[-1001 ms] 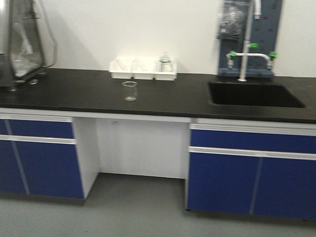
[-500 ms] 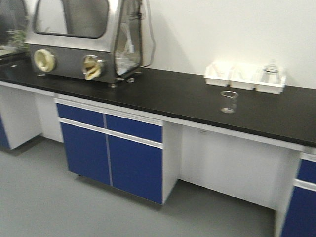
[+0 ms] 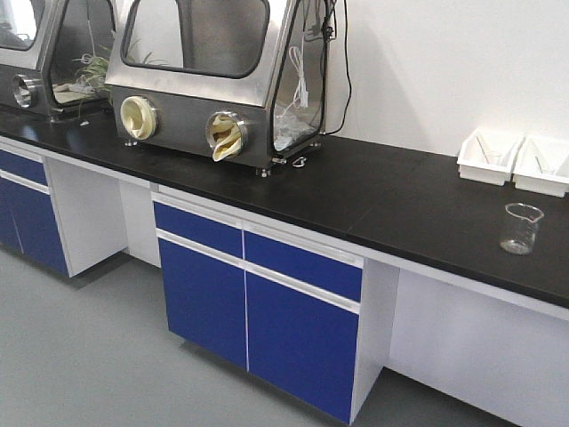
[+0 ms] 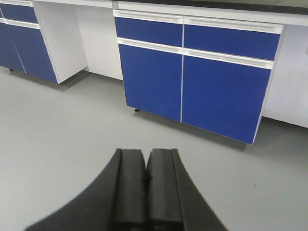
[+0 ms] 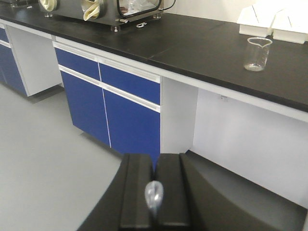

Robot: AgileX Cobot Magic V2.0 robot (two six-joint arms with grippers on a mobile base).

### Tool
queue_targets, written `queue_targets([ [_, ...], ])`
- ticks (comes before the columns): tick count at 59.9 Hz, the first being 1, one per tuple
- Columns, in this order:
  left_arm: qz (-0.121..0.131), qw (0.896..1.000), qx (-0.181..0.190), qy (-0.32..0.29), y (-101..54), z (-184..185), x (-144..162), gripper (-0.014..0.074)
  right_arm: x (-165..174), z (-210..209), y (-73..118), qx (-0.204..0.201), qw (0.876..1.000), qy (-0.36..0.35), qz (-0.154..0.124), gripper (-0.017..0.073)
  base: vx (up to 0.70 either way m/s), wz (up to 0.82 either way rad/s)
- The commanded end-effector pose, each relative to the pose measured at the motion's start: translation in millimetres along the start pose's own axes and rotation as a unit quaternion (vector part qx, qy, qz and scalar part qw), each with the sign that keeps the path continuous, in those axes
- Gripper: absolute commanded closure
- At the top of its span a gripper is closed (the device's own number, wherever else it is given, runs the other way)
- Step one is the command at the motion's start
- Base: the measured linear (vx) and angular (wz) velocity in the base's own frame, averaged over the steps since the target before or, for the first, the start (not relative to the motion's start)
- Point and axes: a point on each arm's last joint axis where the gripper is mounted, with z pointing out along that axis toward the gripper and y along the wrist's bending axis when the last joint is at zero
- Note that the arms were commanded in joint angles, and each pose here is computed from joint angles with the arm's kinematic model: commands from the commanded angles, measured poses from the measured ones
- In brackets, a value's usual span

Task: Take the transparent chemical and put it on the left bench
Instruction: 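Drive the base along the bench toward the white trays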

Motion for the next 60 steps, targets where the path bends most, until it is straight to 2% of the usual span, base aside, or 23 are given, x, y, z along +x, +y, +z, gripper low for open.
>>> queue_targets([
  [1, -0.004, 0.999, -0.001, -0.041, 0.1, -1.3, -2.8, 0.0597, -15.3, -2.7, 1.2, -0.007, 0.999, -0.045, -0.009, 0.0562, 0.42, -0.02],
  [30, -0.004, 0.999, -0.001, -0.041, 0.1, -1.3, -2.8, 0.0597, -15.3, -2.7, 1.2, -0.007, 0.999, -0.045, -0.009, 0.0562, 0.45, -0.15],
  [60, -0.004, 0.999, -0.001, -0.041, 0.1, -1.3, -2.8, 0.0597, -15.3, -2.7, 1.2, -0.007, 0.999, -0.045, -0.009, 0.0562, 0.43, -0.39],
])
